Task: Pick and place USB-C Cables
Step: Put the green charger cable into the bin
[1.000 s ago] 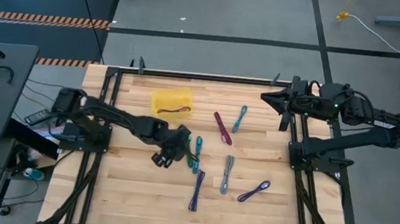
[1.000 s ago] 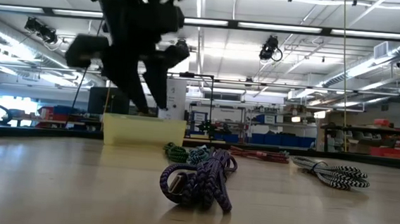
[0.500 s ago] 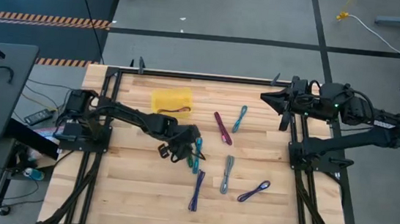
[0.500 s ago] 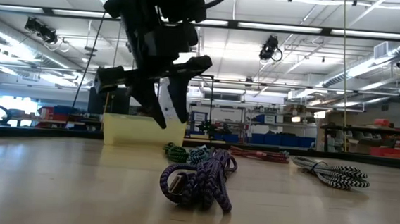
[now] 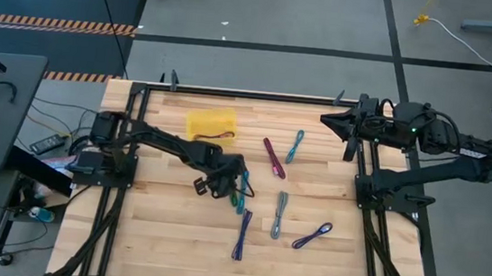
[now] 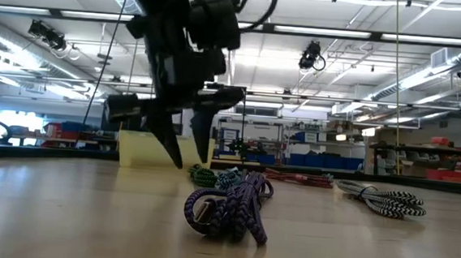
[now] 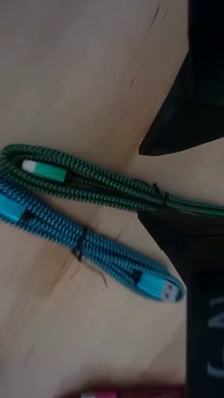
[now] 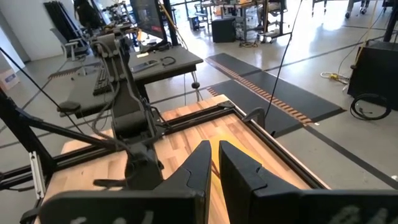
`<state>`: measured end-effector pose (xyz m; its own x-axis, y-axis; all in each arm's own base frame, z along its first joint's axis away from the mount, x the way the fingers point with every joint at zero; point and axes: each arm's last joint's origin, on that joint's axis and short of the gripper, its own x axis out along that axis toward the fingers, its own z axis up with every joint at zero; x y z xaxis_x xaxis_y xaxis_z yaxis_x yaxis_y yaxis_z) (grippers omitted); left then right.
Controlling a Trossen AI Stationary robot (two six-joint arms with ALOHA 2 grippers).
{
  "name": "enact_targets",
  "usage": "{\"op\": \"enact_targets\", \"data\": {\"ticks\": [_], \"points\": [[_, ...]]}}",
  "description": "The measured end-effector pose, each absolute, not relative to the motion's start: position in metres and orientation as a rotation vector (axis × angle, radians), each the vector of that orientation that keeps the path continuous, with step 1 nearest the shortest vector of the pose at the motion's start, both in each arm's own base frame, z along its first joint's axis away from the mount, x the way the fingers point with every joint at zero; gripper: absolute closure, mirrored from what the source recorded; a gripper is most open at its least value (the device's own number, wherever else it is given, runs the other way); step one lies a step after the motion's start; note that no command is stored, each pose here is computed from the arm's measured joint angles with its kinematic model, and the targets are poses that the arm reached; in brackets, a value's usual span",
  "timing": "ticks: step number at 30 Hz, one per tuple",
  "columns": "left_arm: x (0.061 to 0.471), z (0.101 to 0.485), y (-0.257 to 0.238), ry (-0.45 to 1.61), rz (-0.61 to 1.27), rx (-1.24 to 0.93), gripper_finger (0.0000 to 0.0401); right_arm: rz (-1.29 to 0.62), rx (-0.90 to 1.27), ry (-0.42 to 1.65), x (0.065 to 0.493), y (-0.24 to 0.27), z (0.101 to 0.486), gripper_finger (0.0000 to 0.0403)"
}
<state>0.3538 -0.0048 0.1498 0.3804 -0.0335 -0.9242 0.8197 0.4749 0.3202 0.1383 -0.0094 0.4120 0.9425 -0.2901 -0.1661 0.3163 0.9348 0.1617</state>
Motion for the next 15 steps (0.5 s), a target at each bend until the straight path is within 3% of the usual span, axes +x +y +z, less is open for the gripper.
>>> {"op": "enact_targets", "data": {"ticks": [15], "points": [[0.366,0.146,-0.003,0.972,-0.578,0.966,0.0239,-0.310,0.190,0.137,0.138,-0.009,0.412,0.0364]]}}
